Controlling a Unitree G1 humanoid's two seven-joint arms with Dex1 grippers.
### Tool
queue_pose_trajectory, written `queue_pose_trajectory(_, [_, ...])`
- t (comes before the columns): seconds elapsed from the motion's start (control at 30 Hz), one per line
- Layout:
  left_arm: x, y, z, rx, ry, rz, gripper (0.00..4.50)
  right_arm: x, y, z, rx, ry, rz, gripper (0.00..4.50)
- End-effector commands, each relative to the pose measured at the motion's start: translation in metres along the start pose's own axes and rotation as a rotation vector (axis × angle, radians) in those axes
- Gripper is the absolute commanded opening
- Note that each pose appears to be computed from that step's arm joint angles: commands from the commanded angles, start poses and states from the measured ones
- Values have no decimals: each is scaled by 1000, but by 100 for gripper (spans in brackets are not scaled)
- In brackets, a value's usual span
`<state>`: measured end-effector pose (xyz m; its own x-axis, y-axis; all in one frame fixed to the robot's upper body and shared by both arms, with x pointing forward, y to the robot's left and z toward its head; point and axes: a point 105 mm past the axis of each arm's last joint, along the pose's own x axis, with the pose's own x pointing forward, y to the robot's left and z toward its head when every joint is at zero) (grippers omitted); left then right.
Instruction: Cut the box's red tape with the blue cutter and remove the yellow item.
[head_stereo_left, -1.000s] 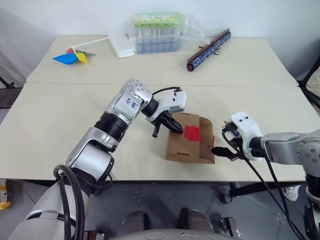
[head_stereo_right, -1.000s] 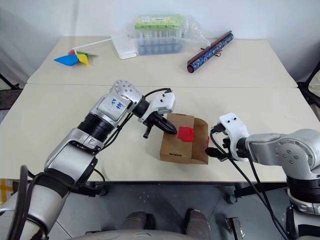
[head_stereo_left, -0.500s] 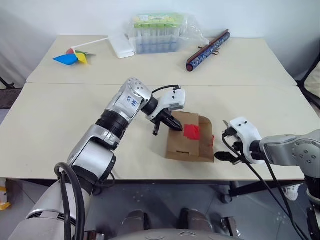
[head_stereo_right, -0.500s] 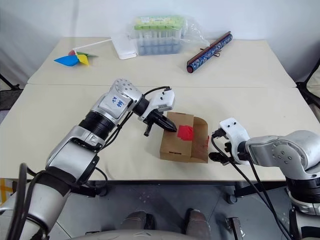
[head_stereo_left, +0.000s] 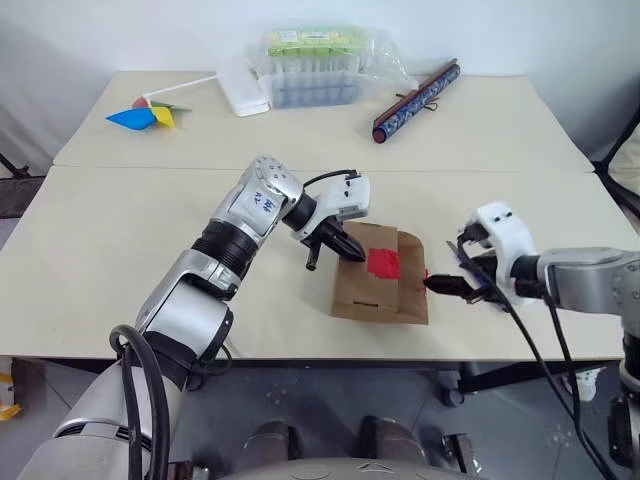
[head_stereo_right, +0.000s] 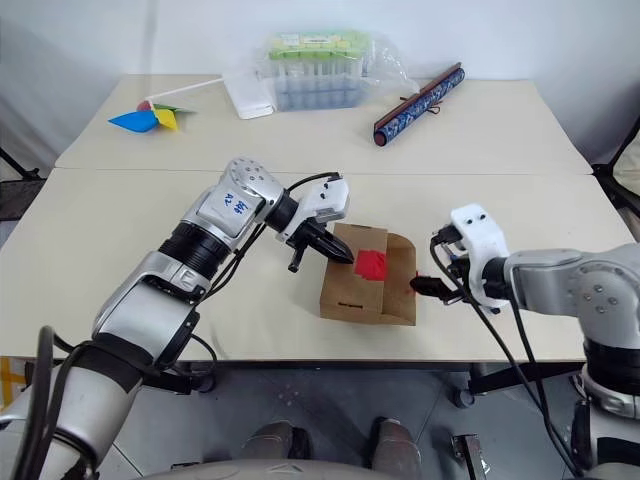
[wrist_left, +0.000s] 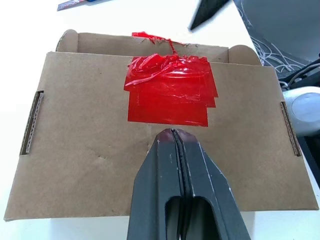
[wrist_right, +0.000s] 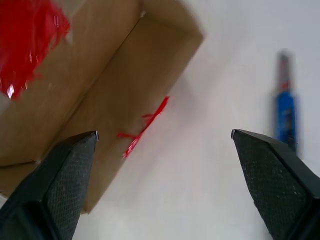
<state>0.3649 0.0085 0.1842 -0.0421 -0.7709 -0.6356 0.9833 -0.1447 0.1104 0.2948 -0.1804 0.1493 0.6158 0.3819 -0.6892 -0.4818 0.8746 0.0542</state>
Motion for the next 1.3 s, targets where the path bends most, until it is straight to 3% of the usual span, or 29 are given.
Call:
queue_pose_trajectory(0.03, [2,4,-6,-7,56,27,0,6,7,-10,-32,42,11,446])
queue_pose_trajectory(0.37, [0,5,-5,-14,50,34,0,-5,-8,-57,-108,223,-85,446])
queue_pose_trajectory(0.63, [0,4,-7,-17,49,33,0,-7,-9,-26,-25,50,-30,446])
queue_pose_trajectory(0.87, [0,4,-8,-17,51,35,0,-2,-4,-9,289,-86,243,446])
queue_pose_trajectory(1.07, [0,4,-9,-21,53,35,0,9,-11,-6,503,-101,358,446])
queue_pose_trajectory(1.3, [-2,5,-9,-27,53,40,0,23,2,-5,628,-74,501,446])
